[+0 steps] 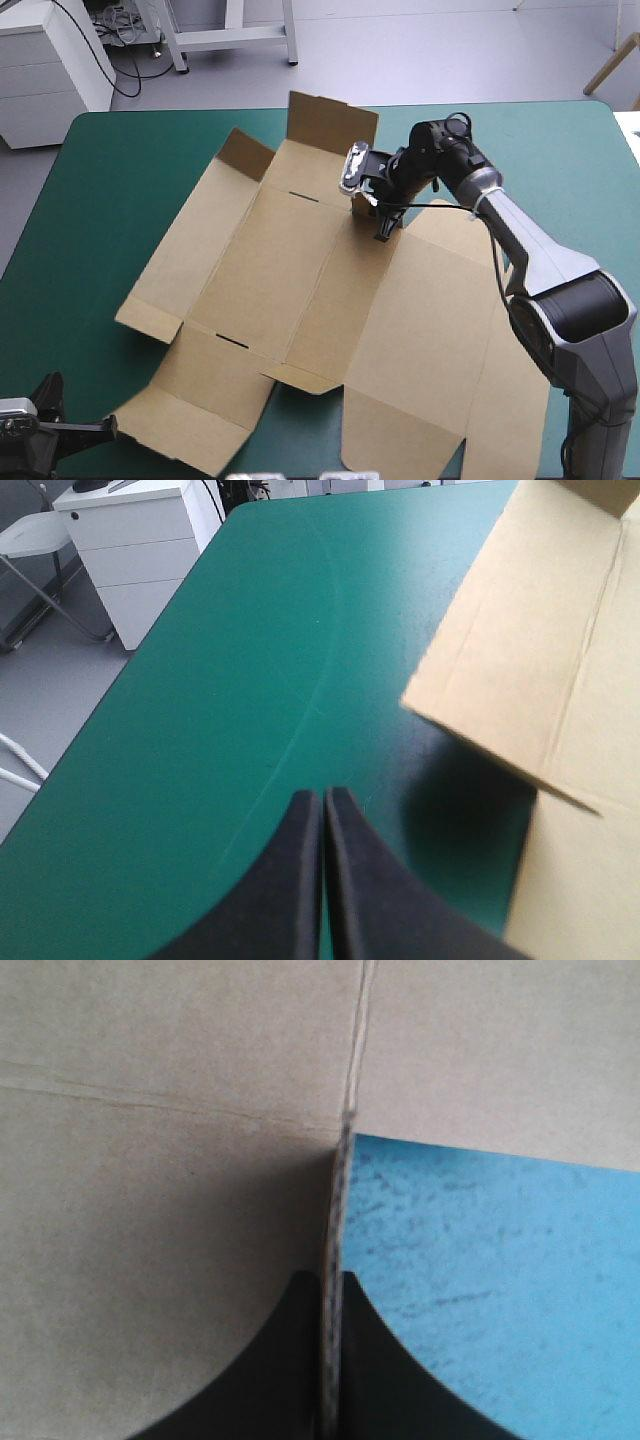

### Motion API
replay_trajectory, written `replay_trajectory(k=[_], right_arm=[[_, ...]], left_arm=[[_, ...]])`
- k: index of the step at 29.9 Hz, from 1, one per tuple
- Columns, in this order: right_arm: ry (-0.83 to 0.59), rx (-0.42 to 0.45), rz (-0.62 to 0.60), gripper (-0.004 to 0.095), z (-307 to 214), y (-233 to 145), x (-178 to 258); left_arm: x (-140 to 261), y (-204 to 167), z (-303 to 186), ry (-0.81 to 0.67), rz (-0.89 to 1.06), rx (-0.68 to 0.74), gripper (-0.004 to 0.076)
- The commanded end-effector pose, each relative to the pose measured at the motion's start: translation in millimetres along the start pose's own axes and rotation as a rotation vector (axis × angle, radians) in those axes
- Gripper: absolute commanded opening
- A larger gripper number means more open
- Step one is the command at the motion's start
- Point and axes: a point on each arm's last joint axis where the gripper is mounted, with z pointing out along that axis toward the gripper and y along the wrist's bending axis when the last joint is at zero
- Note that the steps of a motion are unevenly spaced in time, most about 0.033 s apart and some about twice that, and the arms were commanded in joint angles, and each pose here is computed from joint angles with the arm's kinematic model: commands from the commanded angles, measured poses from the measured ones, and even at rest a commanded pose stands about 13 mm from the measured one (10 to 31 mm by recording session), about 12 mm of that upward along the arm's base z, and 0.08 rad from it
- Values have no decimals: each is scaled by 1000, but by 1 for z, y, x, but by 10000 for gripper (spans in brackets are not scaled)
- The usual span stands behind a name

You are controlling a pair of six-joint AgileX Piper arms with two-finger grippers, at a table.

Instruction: Fold the box

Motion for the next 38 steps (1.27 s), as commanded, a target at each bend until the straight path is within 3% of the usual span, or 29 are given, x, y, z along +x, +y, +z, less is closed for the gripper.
replay_trajectory(k=[1, 14, 25, 29, 35, 38], right_arm=[[-30, 115, -195, -20, -23, -2, -23], [-77, 163, -394, -20, 14, 10, -55], [-83, 169, -439, 9, 15, 15, -61], [-85, 170, -441, 182, 15, 16, -62], [-110, 198, -382, 692, 6, 13, -66], [-135, 207, -284, 787, -16, 12, -72]], left_arm=[[-11, 0, -5, -100, -5, 11, -10], [-11, 0, -5, -100, -5, 11, -10], [-11, 0, -5, -100, -5, 11, -10], [-11, 0, -5, -100, -5, 11, -10], [-11, 0, -5, -100, -19, 12, -10], [-11, 0, -5, -100, -26, 11, -10]])
